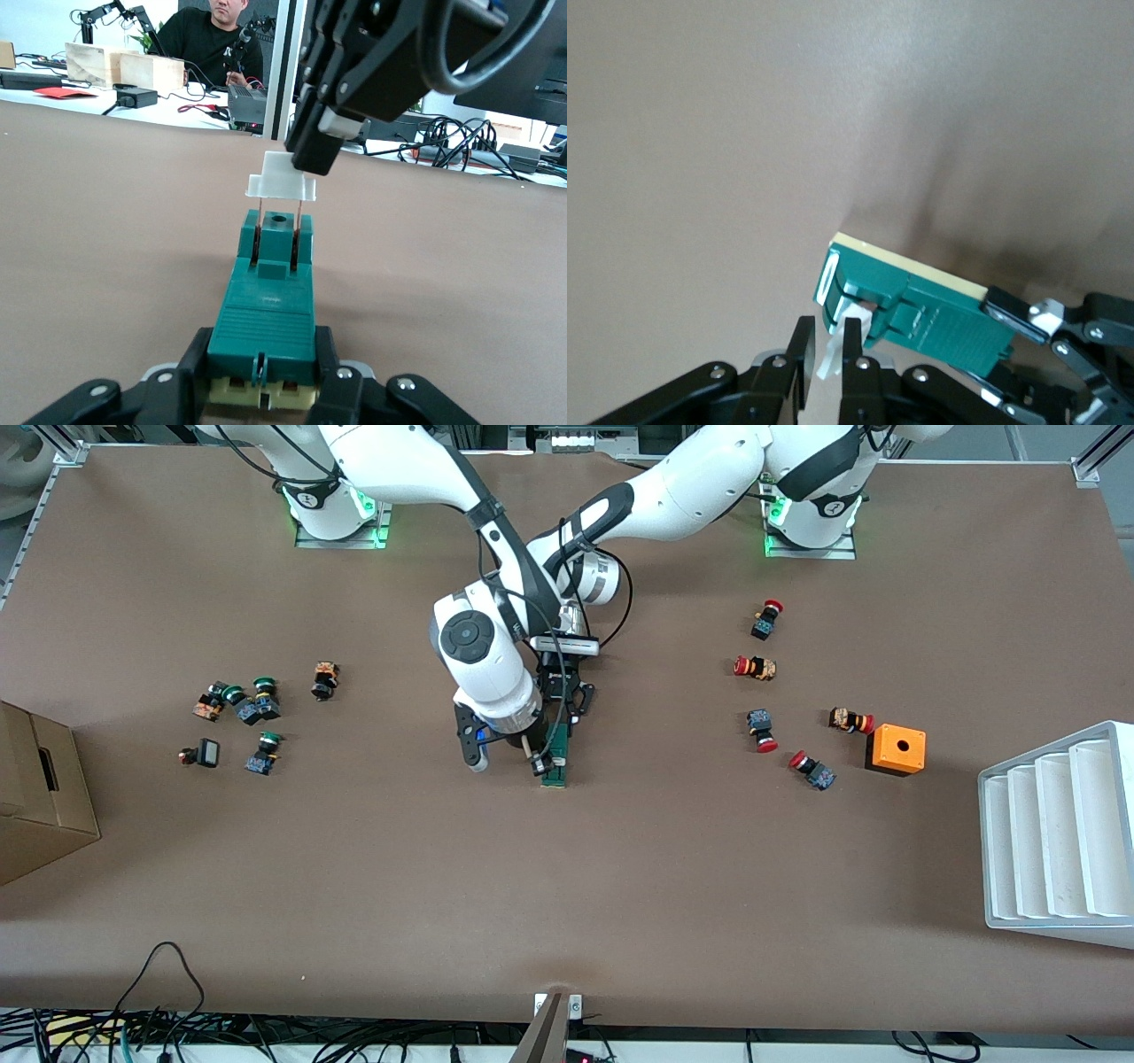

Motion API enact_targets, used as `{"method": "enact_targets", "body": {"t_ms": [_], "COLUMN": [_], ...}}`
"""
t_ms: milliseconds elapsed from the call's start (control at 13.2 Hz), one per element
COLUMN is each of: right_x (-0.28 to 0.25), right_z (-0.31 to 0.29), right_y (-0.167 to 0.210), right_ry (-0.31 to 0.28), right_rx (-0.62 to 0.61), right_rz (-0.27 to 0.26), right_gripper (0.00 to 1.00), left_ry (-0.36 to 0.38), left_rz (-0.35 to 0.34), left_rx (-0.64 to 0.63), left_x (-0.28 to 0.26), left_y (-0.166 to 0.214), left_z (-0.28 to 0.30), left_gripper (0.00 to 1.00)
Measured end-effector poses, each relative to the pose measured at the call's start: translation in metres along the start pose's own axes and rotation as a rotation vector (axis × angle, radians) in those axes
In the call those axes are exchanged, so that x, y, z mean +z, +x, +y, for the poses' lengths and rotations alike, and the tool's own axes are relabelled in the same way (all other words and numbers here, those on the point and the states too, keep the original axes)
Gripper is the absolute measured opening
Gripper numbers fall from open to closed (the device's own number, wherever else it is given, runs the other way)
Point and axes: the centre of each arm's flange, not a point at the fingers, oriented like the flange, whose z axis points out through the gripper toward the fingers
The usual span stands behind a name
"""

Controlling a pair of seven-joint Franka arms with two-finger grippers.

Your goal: Close load switch with both arms

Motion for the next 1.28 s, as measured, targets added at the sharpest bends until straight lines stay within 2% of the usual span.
{"method": "enact_targets", "body": {"t_ms": [1283], "right_x": [0.036], "right_z": [-0.016], "right_y": [0.013], "right_ry": [0.008], "right_rx": [0.001], "right_rz": [0.026], "right_gripper": [0.19], "left_ry": [0.000], "left_rz": [0.000], "left_rx": [0.000], "left_x": [0.000], "left_y": [0.000], "left_z": [0.000], "left_gripper": [0.49]}}
